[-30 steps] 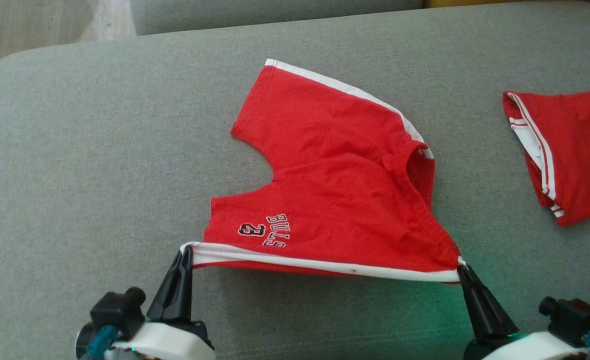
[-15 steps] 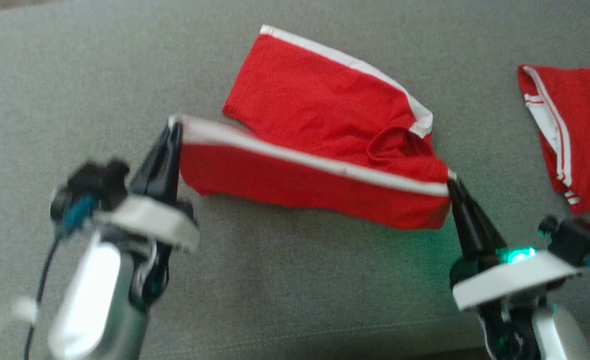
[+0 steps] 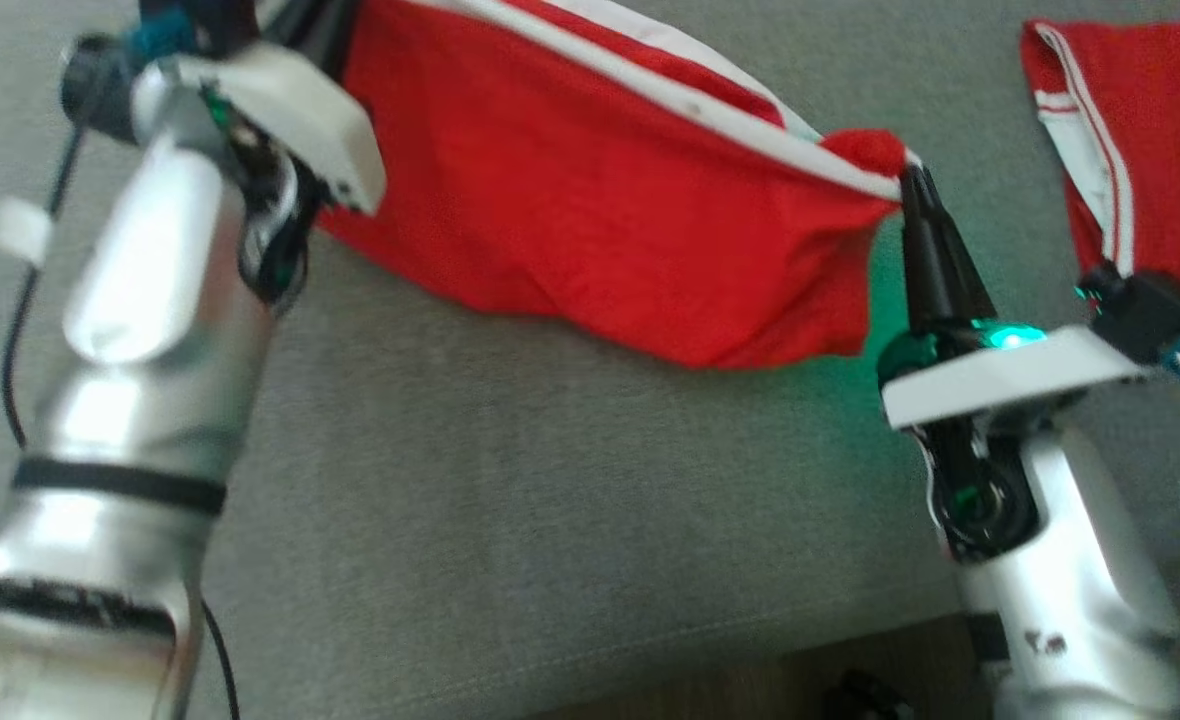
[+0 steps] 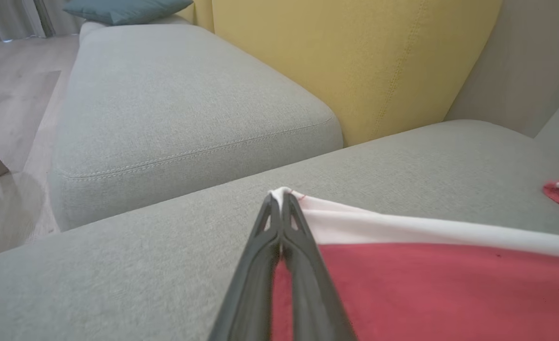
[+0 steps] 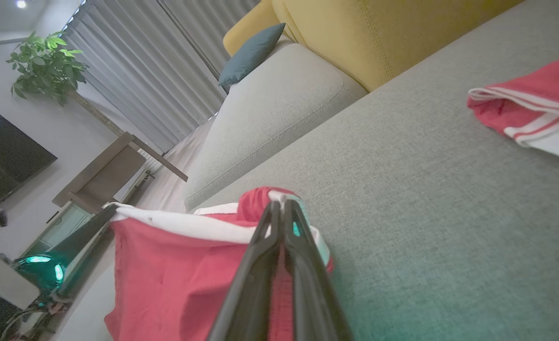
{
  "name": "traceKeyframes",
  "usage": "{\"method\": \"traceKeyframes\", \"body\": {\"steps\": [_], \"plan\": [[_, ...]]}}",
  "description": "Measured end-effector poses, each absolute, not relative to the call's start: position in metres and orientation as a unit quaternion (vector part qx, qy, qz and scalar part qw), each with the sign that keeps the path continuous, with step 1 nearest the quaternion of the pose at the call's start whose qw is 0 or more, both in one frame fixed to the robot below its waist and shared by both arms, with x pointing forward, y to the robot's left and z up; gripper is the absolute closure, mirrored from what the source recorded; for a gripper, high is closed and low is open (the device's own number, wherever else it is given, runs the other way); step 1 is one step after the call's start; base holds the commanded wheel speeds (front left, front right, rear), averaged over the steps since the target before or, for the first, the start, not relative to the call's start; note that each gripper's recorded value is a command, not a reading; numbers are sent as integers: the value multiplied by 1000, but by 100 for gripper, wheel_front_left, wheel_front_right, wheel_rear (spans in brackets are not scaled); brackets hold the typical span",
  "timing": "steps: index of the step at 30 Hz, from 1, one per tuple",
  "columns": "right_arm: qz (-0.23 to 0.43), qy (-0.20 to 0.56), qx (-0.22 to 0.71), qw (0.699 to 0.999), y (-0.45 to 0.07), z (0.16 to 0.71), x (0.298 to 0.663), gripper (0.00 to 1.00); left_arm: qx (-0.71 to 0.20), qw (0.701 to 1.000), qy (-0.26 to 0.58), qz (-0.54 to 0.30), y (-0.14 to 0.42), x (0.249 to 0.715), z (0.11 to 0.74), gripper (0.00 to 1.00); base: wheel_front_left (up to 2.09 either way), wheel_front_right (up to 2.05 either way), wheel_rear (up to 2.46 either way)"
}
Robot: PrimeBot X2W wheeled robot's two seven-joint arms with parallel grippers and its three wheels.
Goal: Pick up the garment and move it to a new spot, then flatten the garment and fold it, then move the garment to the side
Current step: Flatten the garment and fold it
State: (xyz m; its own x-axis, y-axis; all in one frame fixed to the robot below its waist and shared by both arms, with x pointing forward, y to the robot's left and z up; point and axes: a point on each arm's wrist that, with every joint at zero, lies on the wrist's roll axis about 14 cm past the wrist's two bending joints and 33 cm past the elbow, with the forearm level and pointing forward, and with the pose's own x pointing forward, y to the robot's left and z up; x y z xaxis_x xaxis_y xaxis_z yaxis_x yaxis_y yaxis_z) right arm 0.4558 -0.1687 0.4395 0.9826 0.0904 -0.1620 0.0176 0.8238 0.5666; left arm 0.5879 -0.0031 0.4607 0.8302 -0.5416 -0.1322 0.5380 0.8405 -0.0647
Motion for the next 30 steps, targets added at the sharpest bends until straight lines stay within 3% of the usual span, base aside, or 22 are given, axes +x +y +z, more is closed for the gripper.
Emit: {"method": "traceKeyframes", "body": {"steps": [13, 14, 16, 17, 18, 22, 30], "plan": [[-6, 103, 301, 948, -182, 417, 470, 100, -28, 939, 167, -299, -39, 618, 397, 100, 0, 0, 0], [-5, 104, 301, 948, -181, 416, 471, 96, -32, 938, 174, -297, -40, 618, 393, 100, 0, 0, 0], [-1, 106, 303, 947, -178, 415, 472, 11, -40, 936, 189, -294, -41, 618, 385, 100, 0, 0, 0], [2, 105, 301, 948, -177, 416, 474, 0, -46, 935, 194, -293, -42, 618, 382, 59, 0, 0, 0], [5, 101, 300, 949, -176, 417, 475, 0, -52, 934, 198, -292, -43, 617, 381, 0, 0, 0, 0], [22, 74, 277, 958, -175, 431, 480, 0, -63, 935, 197, -288, -40, 616, 383, 0, 0, 0, 0], [43, 15, 140, 989, -199, 466, 473, 0, -43, 966, 120, -224, 0, 626, 415, 0, 0, 0, 0]]}}
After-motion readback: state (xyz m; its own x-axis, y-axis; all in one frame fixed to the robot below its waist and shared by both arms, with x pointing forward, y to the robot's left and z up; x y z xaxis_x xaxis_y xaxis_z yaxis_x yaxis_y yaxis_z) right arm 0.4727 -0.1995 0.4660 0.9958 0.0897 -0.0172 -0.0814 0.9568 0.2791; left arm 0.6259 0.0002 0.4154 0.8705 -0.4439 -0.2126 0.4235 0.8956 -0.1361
